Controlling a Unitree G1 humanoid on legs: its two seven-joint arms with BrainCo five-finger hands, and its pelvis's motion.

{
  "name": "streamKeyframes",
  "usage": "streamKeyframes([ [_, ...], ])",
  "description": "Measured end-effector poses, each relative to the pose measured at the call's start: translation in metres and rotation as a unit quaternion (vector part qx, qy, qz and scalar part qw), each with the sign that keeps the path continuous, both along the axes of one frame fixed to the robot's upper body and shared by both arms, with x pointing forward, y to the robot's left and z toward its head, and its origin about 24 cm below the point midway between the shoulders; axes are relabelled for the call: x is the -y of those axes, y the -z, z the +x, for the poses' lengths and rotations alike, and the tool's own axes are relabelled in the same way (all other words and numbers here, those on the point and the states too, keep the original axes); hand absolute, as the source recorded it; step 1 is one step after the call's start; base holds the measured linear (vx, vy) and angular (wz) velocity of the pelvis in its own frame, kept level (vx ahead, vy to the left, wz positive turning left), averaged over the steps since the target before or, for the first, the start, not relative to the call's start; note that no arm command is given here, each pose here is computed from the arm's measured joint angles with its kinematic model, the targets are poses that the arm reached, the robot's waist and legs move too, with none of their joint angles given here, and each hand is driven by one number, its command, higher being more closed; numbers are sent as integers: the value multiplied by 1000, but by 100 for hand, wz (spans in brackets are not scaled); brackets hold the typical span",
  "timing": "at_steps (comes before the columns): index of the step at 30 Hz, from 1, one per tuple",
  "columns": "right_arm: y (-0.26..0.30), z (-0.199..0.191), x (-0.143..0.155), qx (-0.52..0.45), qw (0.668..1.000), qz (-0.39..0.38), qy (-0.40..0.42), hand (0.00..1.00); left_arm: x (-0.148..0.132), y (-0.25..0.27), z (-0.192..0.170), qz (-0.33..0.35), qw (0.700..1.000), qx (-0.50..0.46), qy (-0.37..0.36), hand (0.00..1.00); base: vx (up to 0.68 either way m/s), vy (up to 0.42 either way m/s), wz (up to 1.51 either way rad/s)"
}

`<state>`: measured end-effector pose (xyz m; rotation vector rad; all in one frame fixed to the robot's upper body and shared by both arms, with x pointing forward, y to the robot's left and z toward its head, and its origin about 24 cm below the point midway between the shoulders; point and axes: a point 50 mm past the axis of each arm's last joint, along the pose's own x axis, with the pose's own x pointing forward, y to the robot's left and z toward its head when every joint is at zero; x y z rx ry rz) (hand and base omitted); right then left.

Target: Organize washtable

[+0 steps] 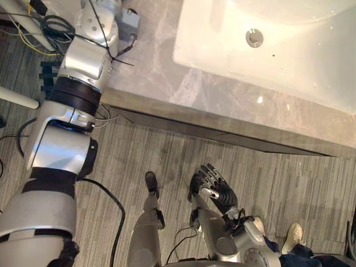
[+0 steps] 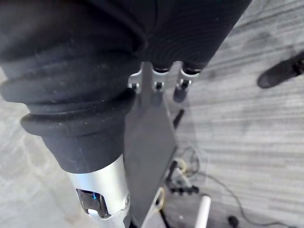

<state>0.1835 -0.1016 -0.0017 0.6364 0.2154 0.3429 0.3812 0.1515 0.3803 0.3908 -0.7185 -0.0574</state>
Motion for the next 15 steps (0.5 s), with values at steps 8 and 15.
streamKeyframes([
  [8, 0, 0, 1, -1, 1000, 3, 3, 0, 3, -6, -2, 6, 1000, 7, 1, 100, 8, 11, 0],
  [15, 4, -5, 11, -6, 1000, 0, 18, 0, 11, -17, -5, 25, 999, 20, 4, 100, 9, 14, 0],
])
